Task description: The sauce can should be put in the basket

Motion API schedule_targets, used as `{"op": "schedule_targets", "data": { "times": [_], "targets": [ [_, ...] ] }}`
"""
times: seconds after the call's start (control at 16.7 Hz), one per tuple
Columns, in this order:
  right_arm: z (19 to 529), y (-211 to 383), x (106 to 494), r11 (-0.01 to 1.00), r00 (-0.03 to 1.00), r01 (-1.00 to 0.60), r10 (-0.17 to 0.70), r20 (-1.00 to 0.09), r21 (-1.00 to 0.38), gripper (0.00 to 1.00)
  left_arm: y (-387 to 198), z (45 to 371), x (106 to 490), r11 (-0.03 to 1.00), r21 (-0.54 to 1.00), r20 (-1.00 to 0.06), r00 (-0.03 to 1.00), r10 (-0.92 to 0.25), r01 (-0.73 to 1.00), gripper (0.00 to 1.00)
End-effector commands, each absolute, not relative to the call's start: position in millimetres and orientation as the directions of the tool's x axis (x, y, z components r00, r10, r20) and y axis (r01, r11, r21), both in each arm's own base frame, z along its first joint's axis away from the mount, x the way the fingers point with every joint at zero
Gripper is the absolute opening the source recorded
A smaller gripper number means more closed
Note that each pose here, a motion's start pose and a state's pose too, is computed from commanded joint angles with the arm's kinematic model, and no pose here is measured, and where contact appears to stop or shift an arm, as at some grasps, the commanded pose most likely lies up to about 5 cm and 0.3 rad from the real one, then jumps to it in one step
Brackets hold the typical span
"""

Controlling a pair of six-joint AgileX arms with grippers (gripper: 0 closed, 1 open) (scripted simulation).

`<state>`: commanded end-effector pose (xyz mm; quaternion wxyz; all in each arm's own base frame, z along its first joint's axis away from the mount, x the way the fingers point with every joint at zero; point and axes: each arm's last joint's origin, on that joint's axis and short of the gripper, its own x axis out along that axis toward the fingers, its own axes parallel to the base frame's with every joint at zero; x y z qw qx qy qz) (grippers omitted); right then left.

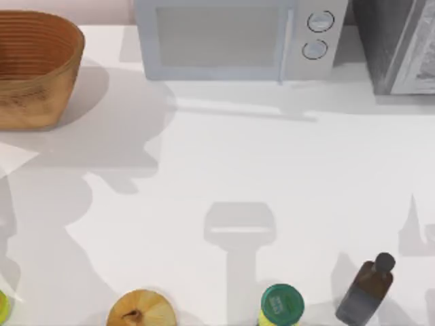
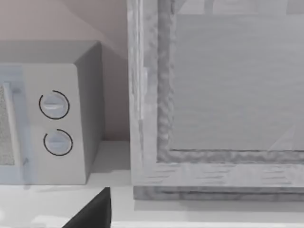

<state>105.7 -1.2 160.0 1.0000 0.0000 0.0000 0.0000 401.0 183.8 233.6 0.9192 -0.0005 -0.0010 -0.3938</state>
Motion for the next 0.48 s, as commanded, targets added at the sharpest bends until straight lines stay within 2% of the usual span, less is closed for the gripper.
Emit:
{"op": "schedule_targets", "data": {
  "times": [0.3, 0.48],
  "targets": [
    [160.0, -1.2, 105.7, 1.0, 1.0, 0.0, 0.0, 0.0, 0.0, 1.0, 182.0, 230.5, 403.0, 0.689, -0.002, 0.001, 0.689, -0.725, 0.725, 0.0],
    [160.0, -1.2, 105.7, 1.0, 1.0, 0.0, 0.0, 0.0, 0.0, 1.0, 167.1, 222.9, 419.2, 0.689, -0.001, 0.001, 0.689, -0.725, 0.725, 0.0]
  ]
}}
